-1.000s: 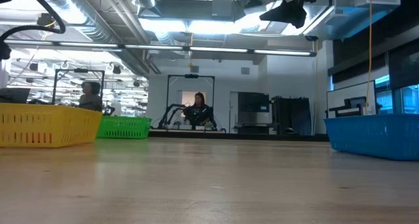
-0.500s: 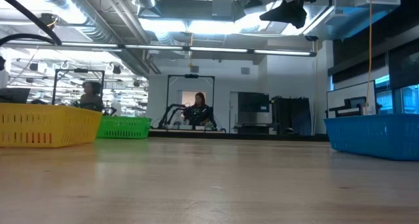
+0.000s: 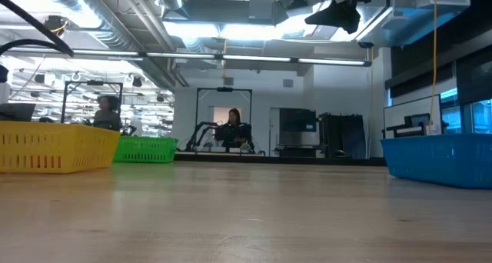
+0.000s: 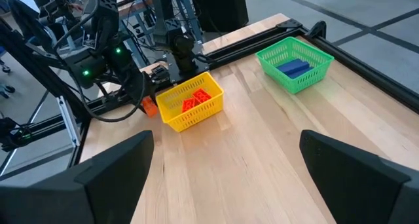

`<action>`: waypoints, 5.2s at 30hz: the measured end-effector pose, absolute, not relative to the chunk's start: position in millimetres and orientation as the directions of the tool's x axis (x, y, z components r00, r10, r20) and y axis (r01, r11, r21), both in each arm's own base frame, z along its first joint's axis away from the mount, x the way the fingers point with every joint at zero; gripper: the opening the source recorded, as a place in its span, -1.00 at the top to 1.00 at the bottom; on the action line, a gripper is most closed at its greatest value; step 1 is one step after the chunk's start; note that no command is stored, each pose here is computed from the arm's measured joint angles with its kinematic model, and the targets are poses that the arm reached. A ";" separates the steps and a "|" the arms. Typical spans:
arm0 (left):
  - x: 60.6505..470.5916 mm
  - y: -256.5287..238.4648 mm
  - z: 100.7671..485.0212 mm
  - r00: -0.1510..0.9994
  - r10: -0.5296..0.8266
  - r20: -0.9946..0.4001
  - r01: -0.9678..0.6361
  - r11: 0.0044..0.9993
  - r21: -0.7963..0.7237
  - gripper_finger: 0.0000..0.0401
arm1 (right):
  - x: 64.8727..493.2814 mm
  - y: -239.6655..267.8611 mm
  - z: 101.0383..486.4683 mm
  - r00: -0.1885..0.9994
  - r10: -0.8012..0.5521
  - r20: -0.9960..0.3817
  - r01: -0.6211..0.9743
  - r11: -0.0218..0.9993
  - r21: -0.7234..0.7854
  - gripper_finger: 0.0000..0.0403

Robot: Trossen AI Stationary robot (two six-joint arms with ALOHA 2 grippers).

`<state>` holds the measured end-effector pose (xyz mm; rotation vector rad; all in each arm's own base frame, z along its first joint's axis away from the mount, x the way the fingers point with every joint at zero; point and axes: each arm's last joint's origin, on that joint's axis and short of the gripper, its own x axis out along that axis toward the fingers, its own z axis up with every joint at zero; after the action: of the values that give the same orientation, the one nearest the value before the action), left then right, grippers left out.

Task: Sort & place blocks by color
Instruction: Put the game piece into the yellow bin

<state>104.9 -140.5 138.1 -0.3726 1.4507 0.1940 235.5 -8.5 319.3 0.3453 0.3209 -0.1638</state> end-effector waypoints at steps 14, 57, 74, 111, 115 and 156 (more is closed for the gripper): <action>171.0 -143.9 282.6 0.694 -0.253 -0.674 -0.089 0.899 -0.430 0.36 | 235.1 -6.8 317.8 0.935 -0.046 -0.352 0.167 0.932 0.321 -0.91; 253.3 0.3 321.1 0.988 0.122 0.095 -0.097 0.967 -0.235 0.36 | 240.4 -5.9 338.2 0.990 -0.007 -0.141 0.035 0.979 0.200 -0.91; 253.4 -0.1 321.4 0.990 0.107 0.096 -0.082 0.969 -0.233 0.36 | 240.3 -5.9 337.4 0.989 -0.007 -0.149 0.037 0.979 0.202 -0.91; 224.6 -3.2 312.8 0.985 0.058 -0.161 -0.098 0.963 -0.251 0.36 | 167.8 -6.7 259.9 0.987 -0.104 -0.126 0.154 0.858 0.491 0.99; 204.7 -13.7 283.0 0.864 0.024 -0.503 -0.192 0.939 -0.285 0.36 | 168.3 -6.9 261.2 0.986 -0.111 -0.124 0.158 0.860 0.485 0.99; 170.8 -27.8 171.9 0.176 0.014 -0.984 -0.341 0.939 -0.048 -0.26 | 182.9 -6.3 251.9 0.978 -0.075 -0.193 0.160 0.864 0.477 1.00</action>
<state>170.8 -27.8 171.9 -0.2831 1.3761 0.2563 182.9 -6.3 251.9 0.5134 0.1701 -0.1242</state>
